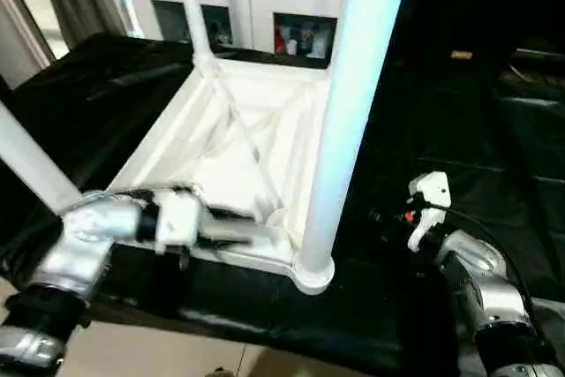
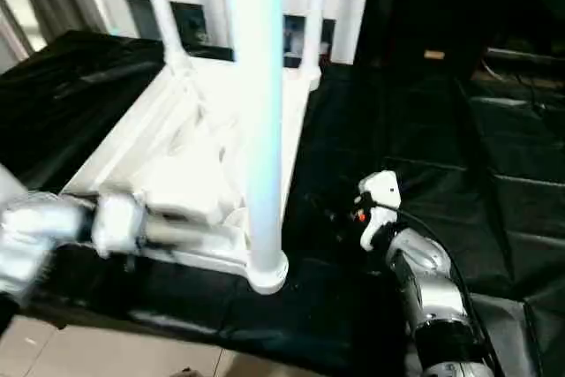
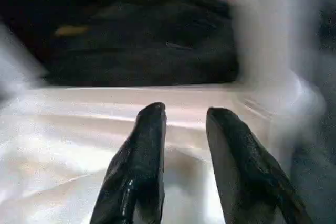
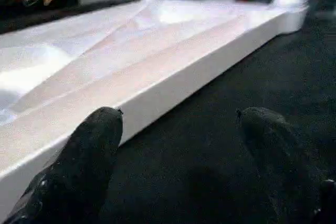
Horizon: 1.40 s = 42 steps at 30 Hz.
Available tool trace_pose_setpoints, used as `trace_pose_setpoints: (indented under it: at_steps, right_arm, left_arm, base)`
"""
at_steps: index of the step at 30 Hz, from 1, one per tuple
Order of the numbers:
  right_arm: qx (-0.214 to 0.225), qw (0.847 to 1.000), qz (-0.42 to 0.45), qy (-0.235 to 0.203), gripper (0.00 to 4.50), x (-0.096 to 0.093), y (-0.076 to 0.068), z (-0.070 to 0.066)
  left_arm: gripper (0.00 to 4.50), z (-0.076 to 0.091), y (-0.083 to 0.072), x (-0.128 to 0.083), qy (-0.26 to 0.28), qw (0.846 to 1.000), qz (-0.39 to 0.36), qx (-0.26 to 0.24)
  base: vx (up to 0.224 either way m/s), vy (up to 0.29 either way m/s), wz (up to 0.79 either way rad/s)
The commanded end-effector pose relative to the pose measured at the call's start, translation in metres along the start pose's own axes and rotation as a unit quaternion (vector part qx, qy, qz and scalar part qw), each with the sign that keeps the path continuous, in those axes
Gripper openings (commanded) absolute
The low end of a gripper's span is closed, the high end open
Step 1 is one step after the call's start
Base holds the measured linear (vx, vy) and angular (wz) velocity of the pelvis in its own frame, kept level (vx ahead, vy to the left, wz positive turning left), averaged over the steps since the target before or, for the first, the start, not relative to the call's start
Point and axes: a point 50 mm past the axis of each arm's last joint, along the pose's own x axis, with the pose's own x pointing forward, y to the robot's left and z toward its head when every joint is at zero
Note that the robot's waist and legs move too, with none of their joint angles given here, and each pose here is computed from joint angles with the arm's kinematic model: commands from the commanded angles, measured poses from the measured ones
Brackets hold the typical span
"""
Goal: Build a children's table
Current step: Rotate leg to tighten
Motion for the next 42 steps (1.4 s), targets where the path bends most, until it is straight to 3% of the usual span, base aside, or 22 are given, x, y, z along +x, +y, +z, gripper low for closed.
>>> trace_pose_setpoints:
  at_steps: [1,4,5,6,8,10,11,12,14,15,16,21,30,42]
  right_arm:
    - [-0.015,0.999,-0.035,-0.019,3.89,-0.001,-0.005,0.009]
    - [-0.008,0.996,-0.081,-0.021,3.89,-0.001,-0.008,0.011]
    - [-0.013,0.994,-0.106,-0.014,3.89,-0.002,-0.009,0.010]
    - [-0.026,0.991,-0.130,-0.003,3.89,-0.005,-0.009,0.008]
    - [-0.046,0.988,-0.149,0.008,3.89,-0.009,-0.005,0.005]
    - [-0.054,0.986,-0.154,0.013,3.89,-0.013,0.000,0.003]
    - [-0.058,0.986,-0.155,0.017,3.89,-0.016,0.006,0.001]
    - [-0.054,0.987,-0.149,0.017,3.89,-0.019,0.013,-0.001]
    - [-0.047,0.990,-0.128,0.025,3.89,-0.023,0.026,-0.004]
    - [-0.047,0.990,-0.128,0.025,3.89,-0.023,0.026,-0.004]
    - [-0.049,0.992,-0.117,0.026,3.89,-0.025,0.032,-0.005]
    - [-0.043,0.989,-0.139,0.025,3.89,-0.024,0.033,-0.004]
    - [-0.037,0.986,-0.160,0.020,3.89,-0.025,0.036,-0.001]
    - [-0.034,0.984,-0.174,0.025,3.89,-0.028,0.034,-0.003]
  left_arm:
    - [1.45,0.004,0.012,-0.007,-0.009,0.996,0.083,-0.036]
    - [1.45,0.000,0.013,-0.013,-0.029,0.977,0.197,-0.078]
    - [1.45,-0.004,0.010,-0.014,-0.038,0.963,0.246,-0.106]
    - [1.45,-0.009,0.000,-0.017,-0.066,0.931,0.326,-0.152]
    - [1.45,-0.015,-0.013,-0.020,-0.086,0.896,0.393,-0.188]
    - [1.45,-0.023,-0.025,-0.021,-0.080,0.876,0.429,-0.208]
    - [1.45,-0.032,-0.035,-0.023,-0.036,0.860,0.463,-0.210]
    - [1.45,-0.039,-0.043,-0.021,0.006,0.862,0.457,-0.220]
    - [1.45,-0.042,-0.057,-0.019,0.002,0.862,0.441,-0.251]
    - [1.45,-0.042,-0.057,-0.019,0.002,0.862,0.441,-0.251]
    - [1.45,-0.039,-0.061,-0.015,-0.010,0.872,0.428,-0.238]
    - [1.45,-0.033,-0.062,-0.008,0.007,0.887,0.415,-0.204]
    - [1.45,-0.028,-0.055,-0.003,0.007,0.893,0.410,-0.185]
    - [1.45,-0.029,-0.065,0.009,0.005,0.905,0.377,-0.196]
  base:
    - [0.000,0.000,0.00]
    - [0.000,0.000,0.00]
    - [0.000,0.000,0.00]
    - [0.000,0.000,0.00]
    - [0.000,0.000,0.00]
    - [0.000,0.000,0.00]
    - [0.000,0.000,0.00]
    - [0.000,0.000,0.00]
    - [0.000,0.000,0.00]
    - [0.000,0.000,0.00]
    - [0.000,0.000,0.00]
    - [0.000,0.000,0.00]
    - [0.000,0.000,0.00]
    - [0.000,0.000,0.00]
